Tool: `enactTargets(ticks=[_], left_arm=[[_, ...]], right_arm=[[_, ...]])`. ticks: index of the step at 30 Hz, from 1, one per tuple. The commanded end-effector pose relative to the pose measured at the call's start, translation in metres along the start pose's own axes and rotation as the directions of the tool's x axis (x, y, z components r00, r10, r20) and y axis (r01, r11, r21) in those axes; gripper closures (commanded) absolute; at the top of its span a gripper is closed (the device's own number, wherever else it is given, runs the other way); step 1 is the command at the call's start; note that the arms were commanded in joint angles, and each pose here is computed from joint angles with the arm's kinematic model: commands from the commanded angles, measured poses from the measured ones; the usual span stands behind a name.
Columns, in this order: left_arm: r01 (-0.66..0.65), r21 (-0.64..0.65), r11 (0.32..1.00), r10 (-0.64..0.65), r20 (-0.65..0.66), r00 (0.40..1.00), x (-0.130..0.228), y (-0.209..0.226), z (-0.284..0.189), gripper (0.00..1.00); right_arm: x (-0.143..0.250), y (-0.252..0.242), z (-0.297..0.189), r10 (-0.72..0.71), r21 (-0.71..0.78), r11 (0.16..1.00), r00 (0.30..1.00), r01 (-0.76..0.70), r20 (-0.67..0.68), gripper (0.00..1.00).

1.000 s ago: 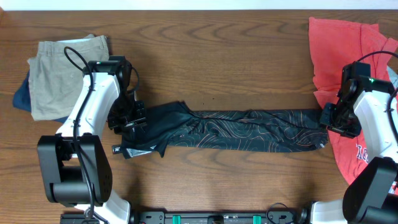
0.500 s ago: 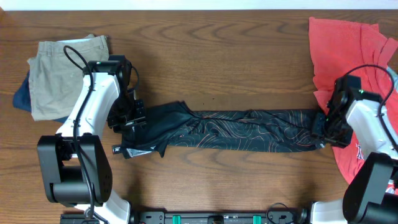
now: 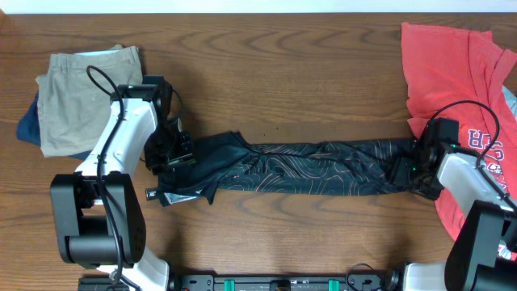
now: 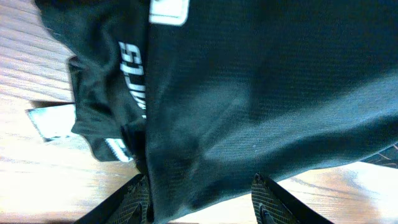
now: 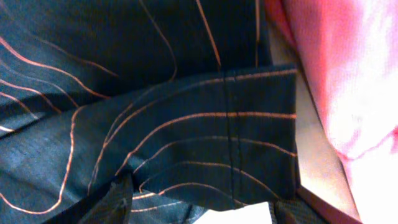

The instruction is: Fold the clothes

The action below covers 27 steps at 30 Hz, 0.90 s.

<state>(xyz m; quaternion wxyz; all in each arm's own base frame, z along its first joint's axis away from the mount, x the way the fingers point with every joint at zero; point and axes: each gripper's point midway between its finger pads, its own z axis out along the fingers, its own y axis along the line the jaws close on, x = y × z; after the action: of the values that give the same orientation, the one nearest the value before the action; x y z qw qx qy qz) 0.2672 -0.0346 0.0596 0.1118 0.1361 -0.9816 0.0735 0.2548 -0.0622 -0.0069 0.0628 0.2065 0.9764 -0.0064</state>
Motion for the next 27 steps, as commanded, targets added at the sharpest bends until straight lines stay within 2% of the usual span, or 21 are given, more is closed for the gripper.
enactTargets(ticks=[1, 4, 5, 6, 8, 10, 19, 22, 27], left_arm=[[0.0, 0.022, 1.0, 0.0, -0.012, 1.0, 0.005, -0.002, 0.002, 0.45], [0.0, 0.022, 1.0, 0.0, -0.012, 1.0, 0.005, -0.002, 0.002, 0.45], [0.0, 0.022, 1.0, 0.0, -0.012, 1.0, 0.005, -0.002, 0.002, 0.45], [0.0, 0.022, 1.0, 0.0, -0.012, 1.0, 0.004, -0.002, 0.002, 0.45], [0.0, 0.022, 1.0, 0.0, -0.012, 1.0, 0.004, -0.002, 0.002, 0.45], [0.0, 0.022, 1.0, 0.0, -0.012, 1.0, 0.004, -0.002, 0.002, 0.45], [0.0, 0.023, 1.0, 0.001, -0.008, 1.0, 0.004, -0.002, 0.002, 0.45], [-0.001, 0.024, 1.0, 0.001, -0.005, 1.0, 0.003, -0.002, 0.002, 0.45], [-0.002, 0.025, 1.0, 0.002, 0.0, 1.0, 0.002, -0.003, 0.002, 0.45]], right_arm=[[0.019, -0.014, 0.02, 0.026, 0.041, 0.999, 0.998, -0.024, -0.05, 0.42], [0.012, -0.015, 0.02, 0.027, 0.048, 0.999, 0.999, -0.025, -0.025, 0.51], [0.011, -0.016, 0.02, 0.026, 0.052, 0.998, 0.999, -0.025, -0.019, 0.6], [0.01, -0.016, 0.02, 0.027, 0.053, 0.998, 1.0, -0.026, -0.014, 0.75], [0.007, -0.016, 0.02, 0.027, 0.051, 0.998, 1.0, -0.026, -0.002, 0.92], [0.003, -0.015, 0.02, 0.027, 0.049, 0.998, 1.0, -0.027, 0.014, 0.99], [-0.023, -0.019, -0.003, 0.02, 0.087, 0.996, 0.998, -0.025, 0.056, 0.99], [-0.037, -0.012, -0.02, -0.025, 0.072, 0.997, 0.996, 0.019, 0.08, 0.99], [-0.054, 0.041, -0.054, -0.18, -0.085, 0.977, 0.971, 0.195, 0.16, 0.99]])
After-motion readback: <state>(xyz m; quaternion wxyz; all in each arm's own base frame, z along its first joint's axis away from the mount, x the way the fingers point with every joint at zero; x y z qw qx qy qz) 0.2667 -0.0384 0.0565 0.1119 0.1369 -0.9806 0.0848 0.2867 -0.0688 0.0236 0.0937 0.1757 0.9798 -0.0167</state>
